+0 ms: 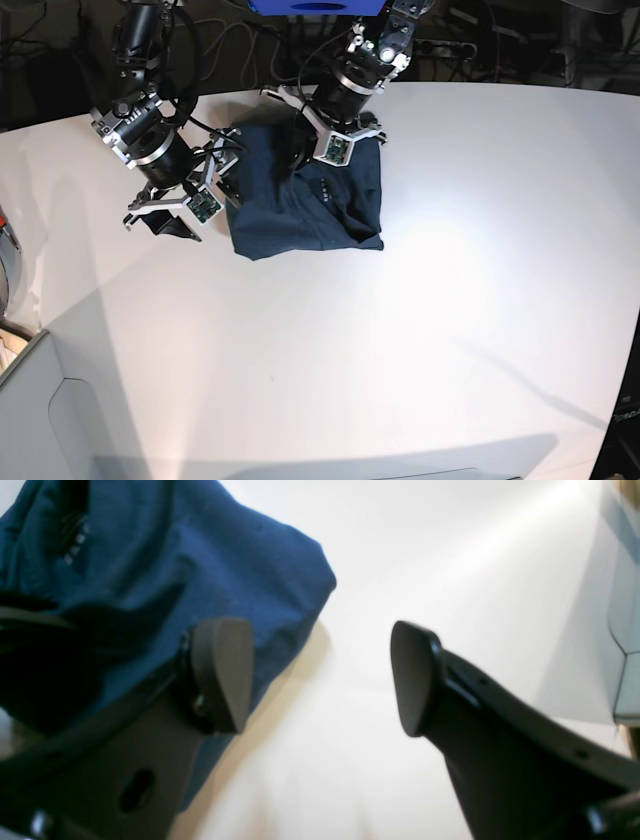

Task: Fold the T-shirt properly
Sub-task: 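Press the folded bundle with both grippers, then open and lift them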

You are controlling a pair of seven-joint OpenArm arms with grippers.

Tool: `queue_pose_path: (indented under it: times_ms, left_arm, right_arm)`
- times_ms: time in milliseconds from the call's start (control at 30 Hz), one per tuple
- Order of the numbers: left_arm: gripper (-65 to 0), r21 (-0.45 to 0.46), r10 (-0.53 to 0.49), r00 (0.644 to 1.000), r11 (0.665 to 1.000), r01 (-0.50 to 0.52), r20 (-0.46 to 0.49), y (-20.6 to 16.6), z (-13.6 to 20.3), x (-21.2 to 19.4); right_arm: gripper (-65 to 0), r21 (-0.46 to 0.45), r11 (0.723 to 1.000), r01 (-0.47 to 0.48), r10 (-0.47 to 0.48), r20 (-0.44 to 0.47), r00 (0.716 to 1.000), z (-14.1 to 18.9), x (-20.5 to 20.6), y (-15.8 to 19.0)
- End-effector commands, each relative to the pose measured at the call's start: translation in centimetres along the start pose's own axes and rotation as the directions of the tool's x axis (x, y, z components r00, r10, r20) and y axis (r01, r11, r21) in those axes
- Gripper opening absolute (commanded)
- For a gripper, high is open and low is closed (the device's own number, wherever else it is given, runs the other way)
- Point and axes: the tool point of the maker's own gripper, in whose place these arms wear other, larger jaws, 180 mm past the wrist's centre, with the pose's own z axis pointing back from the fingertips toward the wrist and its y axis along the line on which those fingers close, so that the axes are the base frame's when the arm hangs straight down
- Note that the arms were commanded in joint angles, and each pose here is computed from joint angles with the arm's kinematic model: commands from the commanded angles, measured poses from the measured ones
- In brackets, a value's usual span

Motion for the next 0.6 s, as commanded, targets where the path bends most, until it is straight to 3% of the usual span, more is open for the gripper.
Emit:
queue_pose_path:
  times_ms: [0, 267, 567]
  left_arm:
    - [-65.0, -0.009, 0.009, 0.998, 1.0, -0.008, 0.055, -0.4, 0.2, 1.6]
    - [-65.0, 0.001, 0.005, 0.996, 1.0, -0.005, 0.089, -0.3, 2.2, 2.9]
    - [-65.0, 0.029, -0.05, 0.999, 0.998, 0.049, 0.018, 1.9, 4.2, 0.6]
  right_arm:
    - [-23.6, -0.001, 1.0, -0.007, 0.007, 0.046, 0.999, 0.2, 1.1, -0.1]
    - [-23.7, 0.002, 1.0, -0.008, 0.008, 0.047, 0.999, 0.2, 1.2, -0.1]
    - [-23.7, 0.005, 1.0, -0.008, 0.008, 0.046, 0.999, 0.2, 1.1, 0.0]
